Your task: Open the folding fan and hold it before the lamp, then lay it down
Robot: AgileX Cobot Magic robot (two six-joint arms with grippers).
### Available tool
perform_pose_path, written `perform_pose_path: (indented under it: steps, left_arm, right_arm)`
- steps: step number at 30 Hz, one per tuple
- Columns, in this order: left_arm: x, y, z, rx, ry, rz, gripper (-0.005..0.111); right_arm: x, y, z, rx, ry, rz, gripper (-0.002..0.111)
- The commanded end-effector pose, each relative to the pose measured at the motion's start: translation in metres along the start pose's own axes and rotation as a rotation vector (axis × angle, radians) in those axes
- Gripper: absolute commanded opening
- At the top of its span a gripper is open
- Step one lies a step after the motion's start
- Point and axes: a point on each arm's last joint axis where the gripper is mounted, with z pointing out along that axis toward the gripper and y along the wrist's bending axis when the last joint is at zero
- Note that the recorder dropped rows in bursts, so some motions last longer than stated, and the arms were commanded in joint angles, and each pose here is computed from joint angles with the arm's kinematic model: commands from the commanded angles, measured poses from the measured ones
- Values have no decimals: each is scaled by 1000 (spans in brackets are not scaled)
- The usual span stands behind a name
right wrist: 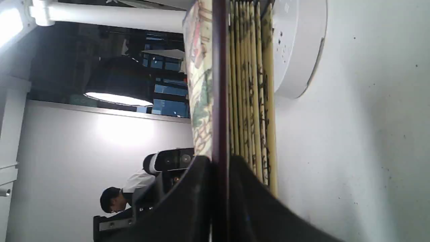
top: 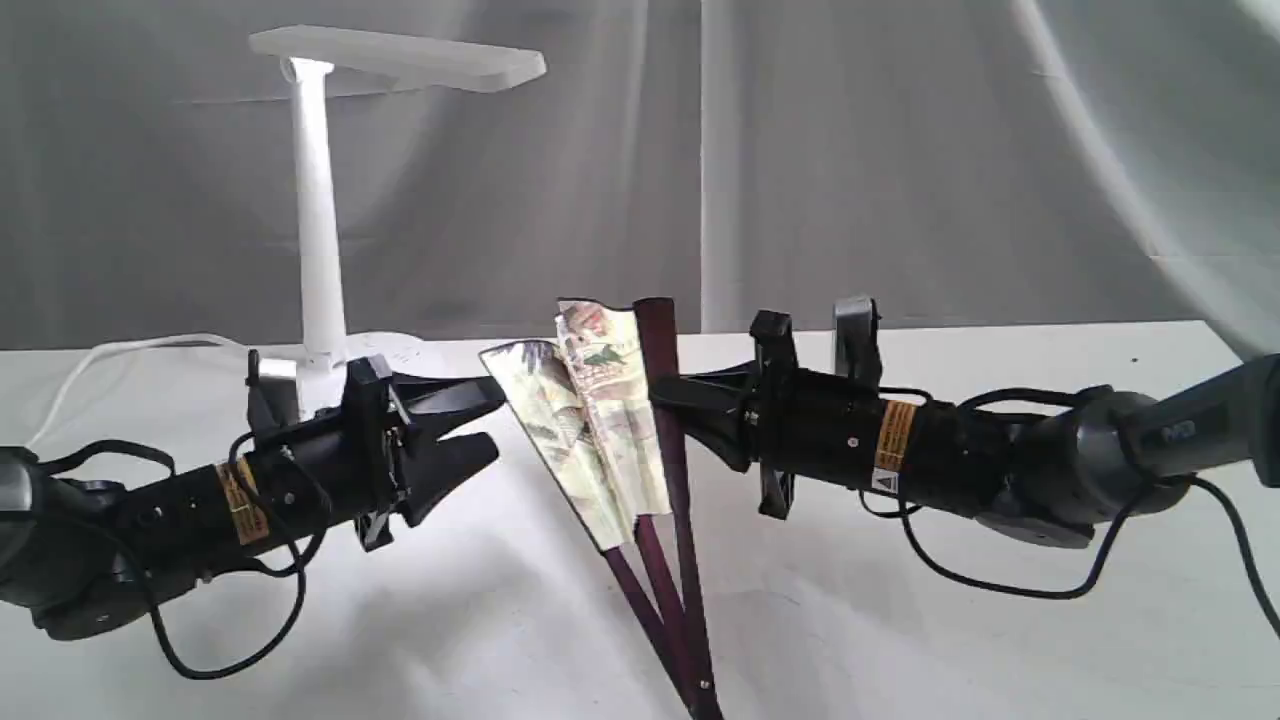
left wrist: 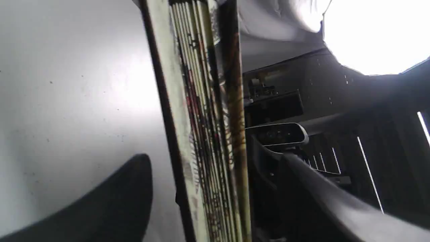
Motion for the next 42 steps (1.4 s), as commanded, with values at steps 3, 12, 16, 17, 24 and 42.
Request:
perform_pose_path:
  steps: [3,12,16,17,24,42]
  left_arm:
    - [-3,-2,1,-16,-33,2,55]
    - [-6,2,4,-62,-107,11,55]
    - [1,-3,15,-46,-125,30,55]
    - [1,-3,17,-43,-141,31,55]
    - [4,0,24,-77,-195,-8,55]
    - [21,1,40,-144,-175,-2,40]
  right_arm:
    - [-6,7,-6,-54,-18,0,0]
    - [1,9,1,-55,8,0,0]
    - [8,10,9,-60,26,1,0]
    - [9,11,10,-62,30,2,0]
    - [10,11,10,-61,31,2,0]
    - [10,10,10,-60,35,-2,0]
